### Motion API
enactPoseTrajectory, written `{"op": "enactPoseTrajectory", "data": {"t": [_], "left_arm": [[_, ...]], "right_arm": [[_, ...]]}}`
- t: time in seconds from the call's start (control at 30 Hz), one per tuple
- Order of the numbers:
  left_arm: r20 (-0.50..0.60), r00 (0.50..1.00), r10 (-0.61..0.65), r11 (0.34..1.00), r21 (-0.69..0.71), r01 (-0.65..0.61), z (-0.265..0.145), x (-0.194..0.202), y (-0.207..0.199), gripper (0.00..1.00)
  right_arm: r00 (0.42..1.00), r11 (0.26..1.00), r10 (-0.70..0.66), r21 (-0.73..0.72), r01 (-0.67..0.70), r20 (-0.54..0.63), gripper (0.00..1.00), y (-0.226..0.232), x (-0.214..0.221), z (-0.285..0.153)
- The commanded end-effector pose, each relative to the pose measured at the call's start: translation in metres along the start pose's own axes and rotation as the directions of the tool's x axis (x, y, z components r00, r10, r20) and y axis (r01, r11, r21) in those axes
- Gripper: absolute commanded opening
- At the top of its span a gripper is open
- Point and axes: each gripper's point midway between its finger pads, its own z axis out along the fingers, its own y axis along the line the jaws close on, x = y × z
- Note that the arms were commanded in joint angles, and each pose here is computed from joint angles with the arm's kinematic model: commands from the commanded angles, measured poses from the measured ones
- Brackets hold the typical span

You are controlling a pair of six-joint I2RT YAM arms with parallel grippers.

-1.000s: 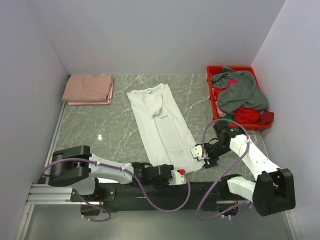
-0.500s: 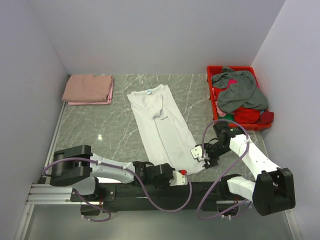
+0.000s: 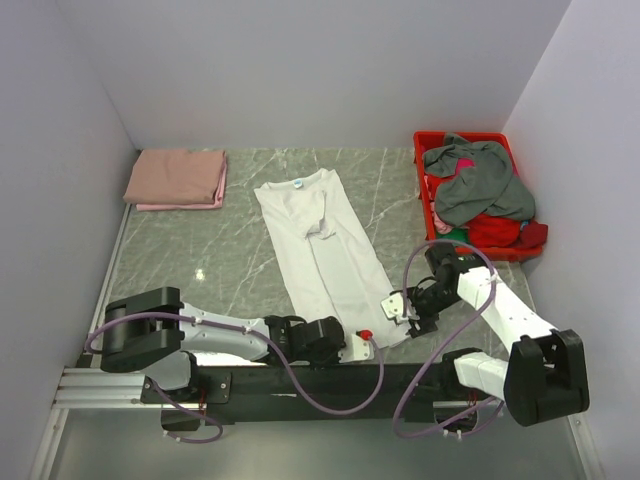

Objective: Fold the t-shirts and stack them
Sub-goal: Fold the tshirt

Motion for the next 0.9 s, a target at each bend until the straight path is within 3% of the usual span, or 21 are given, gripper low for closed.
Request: {"op": "enactPoseTrajectory", "data": {"t": [0.0, 0.33, 0.53, 0.87], "left_arm": [[0.04, 0.999, 0.006, 1.0, -0.009, -0.005, -0.003, -0.015, 0.006, 0.02], [0.103, 0.994, -0.039, 0.999, -0.015, 0.041, -0.017, -0.025, 0.017, 0.0], [0.106, 0.994, -0.04, 0.999, -0.017, 0.042, -0.017, -0.024, 0.019, 0.01], [0.137, 0.989, -0.053, 0.999, -0.005, 0.054, -0.018, -0.025, 0.018, 0.0]], "right_arm": [[0.999, 0.998, -0.036, -0.06, 0.035, -0.01, 0.67, 0.011, 0.004, 0.005], [0.982, 0.988, -0.11, -0.125, 0.092, -0.154, 0.65, 0.012, 0.019, 0.028], [0.963, 0.985, -0.129, -0.141, 0.097, -0.236, 0.59, 0.013, 0.025, 0.041], [0.953, 0.987, -0.133, -0.12, 0.103, -0.273, 0.32, 0.011, 0.02, 0.045]]}}
